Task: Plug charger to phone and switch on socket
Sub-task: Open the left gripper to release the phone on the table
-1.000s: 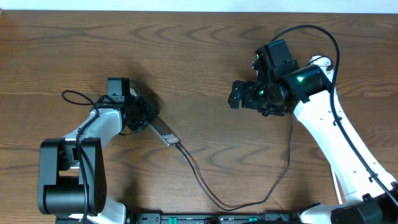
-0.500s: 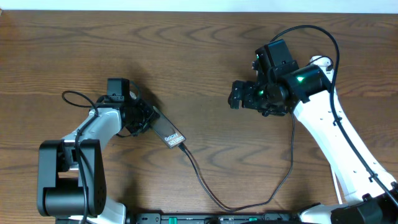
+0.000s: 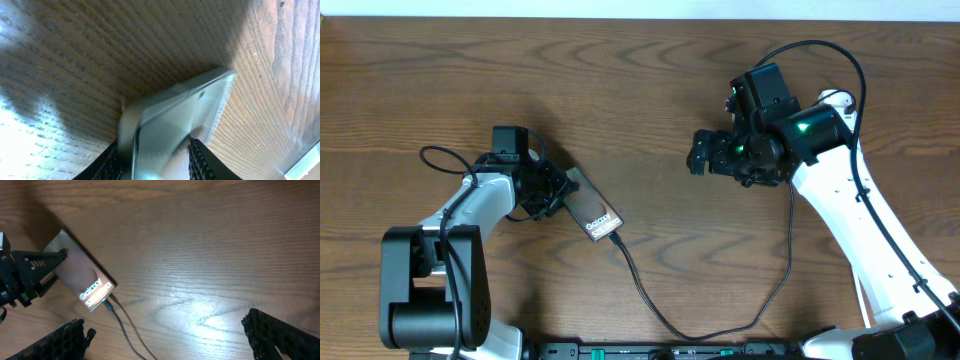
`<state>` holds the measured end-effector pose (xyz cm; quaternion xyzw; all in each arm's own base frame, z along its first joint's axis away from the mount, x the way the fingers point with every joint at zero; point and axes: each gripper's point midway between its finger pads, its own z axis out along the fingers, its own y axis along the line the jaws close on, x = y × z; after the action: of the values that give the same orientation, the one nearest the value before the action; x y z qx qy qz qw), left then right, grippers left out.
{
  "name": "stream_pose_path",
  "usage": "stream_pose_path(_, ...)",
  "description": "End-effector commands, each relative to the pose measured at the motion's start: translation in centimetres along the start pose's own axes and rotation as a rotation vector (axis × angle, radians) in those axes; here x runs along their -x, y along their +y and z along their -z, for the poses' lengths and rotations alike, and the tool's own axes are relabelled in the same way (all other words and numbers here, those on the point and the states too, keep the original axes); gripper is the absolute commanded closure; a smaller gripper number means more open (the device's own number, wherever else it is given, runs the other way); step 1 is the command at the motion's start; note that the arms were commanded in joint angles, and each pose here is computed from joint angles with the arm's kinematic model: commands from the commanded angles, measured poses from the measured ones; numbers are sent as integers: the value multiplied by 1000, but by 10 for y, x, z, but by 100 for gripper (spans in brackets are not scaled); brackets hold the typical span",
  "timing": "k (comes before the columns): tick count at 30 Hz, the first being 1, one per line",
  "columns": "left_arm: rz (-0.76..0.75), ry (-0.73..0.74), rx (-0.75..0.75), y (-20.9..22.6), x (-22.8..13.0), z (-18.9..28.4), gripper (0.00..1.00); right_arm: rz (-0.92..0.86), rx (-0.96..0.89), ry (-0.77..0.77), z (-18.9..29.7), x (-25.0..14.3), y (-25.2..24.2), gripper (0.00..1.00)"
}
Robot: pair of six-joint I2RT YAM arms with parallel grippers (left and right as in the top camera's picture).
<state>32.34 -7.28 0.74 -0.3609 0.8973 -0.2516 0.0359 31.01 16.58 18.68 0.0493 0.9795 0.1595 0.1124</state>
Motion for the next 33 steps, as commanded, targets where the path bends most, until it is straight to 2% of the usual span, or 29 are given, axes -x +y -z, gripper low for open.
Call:
stream_pose_path(1,17,7,61,16,-4,-5,61,6,6,-16,5,0,3,1)
stream_pose_path(14,-15,7,59,15,-3,-5,60,6,6,-14,5,-1,3,1)
stream_pose_path(18,-120,-1,50,13,-2,-1,38,6,4,-12,5,-1,3,1)
stream_pose_path(21,-185,-30,22,2,0,9,29,6,3,-17,5,0,3,1)
stream_pose_path(27,-326,-126,-57,-27,2,49,16,5,5,-10,5,-2,3,1)
stream_pose_path(33,-561,-237,-106,-60,-11,112,14,5,15,0,5,-3,4,1)
